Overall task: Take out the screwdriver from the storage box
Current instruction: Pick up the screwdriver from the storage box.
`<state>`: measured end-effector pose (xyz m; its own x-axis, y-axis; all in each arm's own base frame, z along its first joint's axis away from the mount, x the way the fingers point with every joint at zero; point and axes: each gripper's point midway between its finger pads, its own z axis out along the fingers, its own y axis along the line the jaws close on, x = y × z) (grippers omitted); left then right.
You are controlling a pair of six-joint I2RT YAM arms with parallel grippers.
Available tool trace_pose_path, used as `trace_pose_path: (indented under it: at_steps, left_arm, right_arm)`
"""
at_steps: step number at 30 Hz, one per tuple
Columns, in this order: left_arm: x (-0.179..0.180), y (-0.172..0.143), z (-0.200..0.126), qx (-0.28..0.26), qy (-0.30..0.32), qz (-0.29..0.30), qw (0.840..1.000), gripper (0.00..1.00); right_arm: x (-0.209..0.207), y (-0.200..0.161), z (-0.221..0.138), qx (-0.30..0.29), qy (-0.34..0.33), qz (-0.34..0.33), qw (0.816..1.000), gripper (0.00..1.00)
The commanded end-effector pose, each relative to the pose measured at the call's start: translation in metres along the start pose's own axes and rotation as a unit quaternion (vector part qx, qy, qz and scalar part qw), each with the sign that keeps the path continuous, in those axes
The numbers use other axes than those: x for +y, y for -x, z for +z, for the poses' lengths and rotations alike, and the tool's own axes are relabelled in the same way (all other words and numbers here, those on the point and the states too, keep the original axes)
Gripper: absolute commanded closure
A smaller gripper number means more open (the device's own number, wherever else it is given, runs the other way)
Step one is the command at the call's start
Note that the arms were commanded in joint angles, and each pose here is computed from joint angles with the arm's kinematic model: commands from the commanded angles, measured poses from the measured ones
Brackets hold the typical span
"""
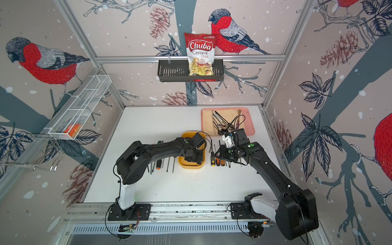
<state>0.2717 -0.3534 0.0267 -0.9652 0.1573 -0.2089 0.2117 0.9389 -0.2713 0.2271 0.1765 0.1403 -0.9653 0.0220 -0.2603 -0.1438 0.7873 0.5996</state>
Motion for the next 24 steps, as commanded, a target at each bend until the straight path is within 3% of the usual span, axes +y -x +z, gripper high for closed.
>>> trace_pose_path:
  at_steps: [1,8,13,24]
  left_arm:
    - [0.014,-0.008,0.005,0.01,0.033,0.0,0.999,0.55]
    - [0.016,-0.009,0.007,0.013,0.035,0.005,0.999,0.75]
    - [0.01,-0.004,-0.006,0.002,0.025,0.008,1.0,0.84]
    - [0.012,0.032,-0.075,-0.07,0.002,0.003,0.998,0.88]
  right_arm:
    - [-0.001,0.002,0.001,-0.007,-0.004,0.005,1.0,0.67]
    - [-0.004,0.004,0.002,-0.008,-0.009,0.008,1.0,0.67]
    - [-0.006,0.003,0.004,-0.007,-0.01,0.011,1.0,0.67]
    - [0.001,0.013,0.006,-0.017,-0.002,0.013,1.0,0.68]
